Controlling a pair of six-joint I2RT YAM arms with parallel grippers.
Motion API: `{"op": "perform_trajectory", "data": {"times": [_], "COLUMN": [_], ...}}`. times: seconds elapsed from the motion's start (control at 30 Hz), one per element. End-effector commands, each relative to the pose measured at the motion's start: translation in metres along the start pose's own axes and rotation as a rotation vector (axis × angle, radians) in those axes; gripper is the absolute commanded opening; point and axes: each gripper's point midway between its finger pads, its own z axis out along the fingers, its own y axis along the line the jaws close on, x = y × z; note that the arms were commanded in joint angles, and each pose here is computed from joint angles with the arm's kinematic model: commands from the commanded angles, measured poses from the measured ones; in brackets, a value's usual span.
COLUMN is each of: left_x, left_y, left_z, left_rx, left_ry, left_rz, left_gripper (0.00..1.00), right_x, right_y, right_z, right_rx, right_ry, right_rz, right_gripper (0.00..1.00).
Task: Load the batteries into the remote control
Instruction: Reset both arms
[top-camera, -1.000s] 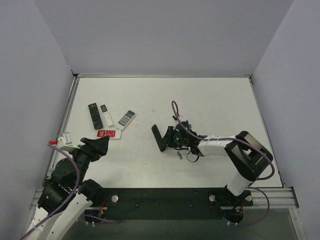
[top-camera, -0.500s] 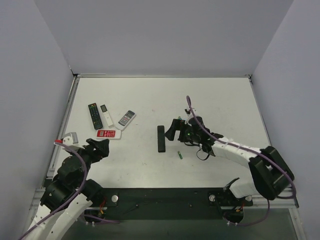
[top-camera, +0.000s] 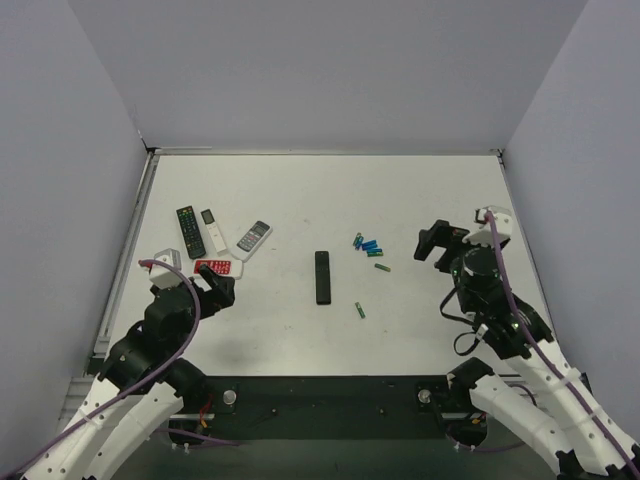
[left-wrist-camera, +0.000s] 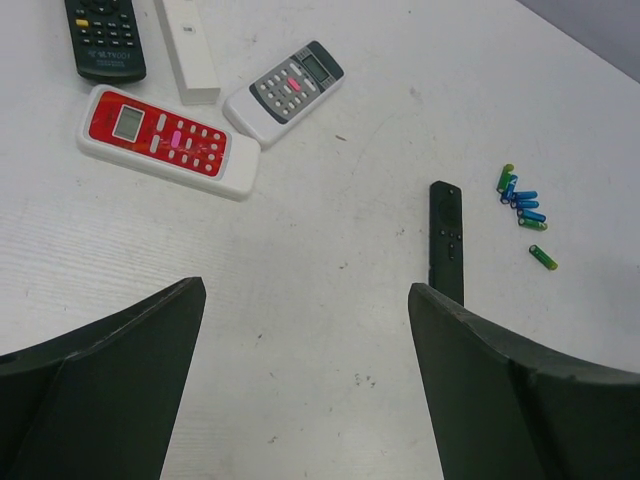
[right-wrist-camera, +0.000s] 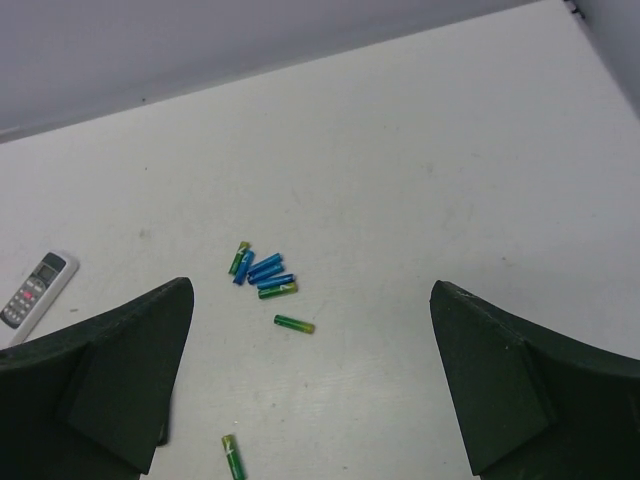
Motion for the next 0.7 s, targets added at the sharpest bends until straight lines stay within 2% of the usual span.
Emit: {"op": "perform_trajectory", "data": {"times": [0.0, 0.13, 0.3, 0.47, 0.67], "left_x": [-0.047, -0.090, -0.119, -0.131, -0.132], "left_y": [-0.008, 0.004, 0.024, 0.039, 0.051], "left_z": [-0.022, -0.056, -0.092, -0.112, -0.120], "left_rx": [0.017, 0.021, 0.031, 0.031, 0.004], "left_ry": [-0.134, -0.300, -0.459, -0.540, -0.565], "left_rz": [-0.071, -0.097, -0.179, -0.215, -0.228], "left_gripper": [0.94, 0.94, 0.93, 0.94, 0.94], "right_x": [-0.013, -0.034, -0.047, -0.045, -0.045], "right_y": [-0.038, -0.052, -0.064, -0.062, -0.061], "right_z": [-0.029, -0.048, -0.058, -0.054, -0.054], "right_rx": [0.075, 0.090, 0.133, 0.134, 0.127], "right_ry": [-0.113, -0.223, -0.269, -0.257, -0.254], "right_rz": [-0.045, -0.041, -0.066, -0.082, -0.096], "right_gripper": [1.00, 1.00, 1.00, 1.00, 1.00]}}
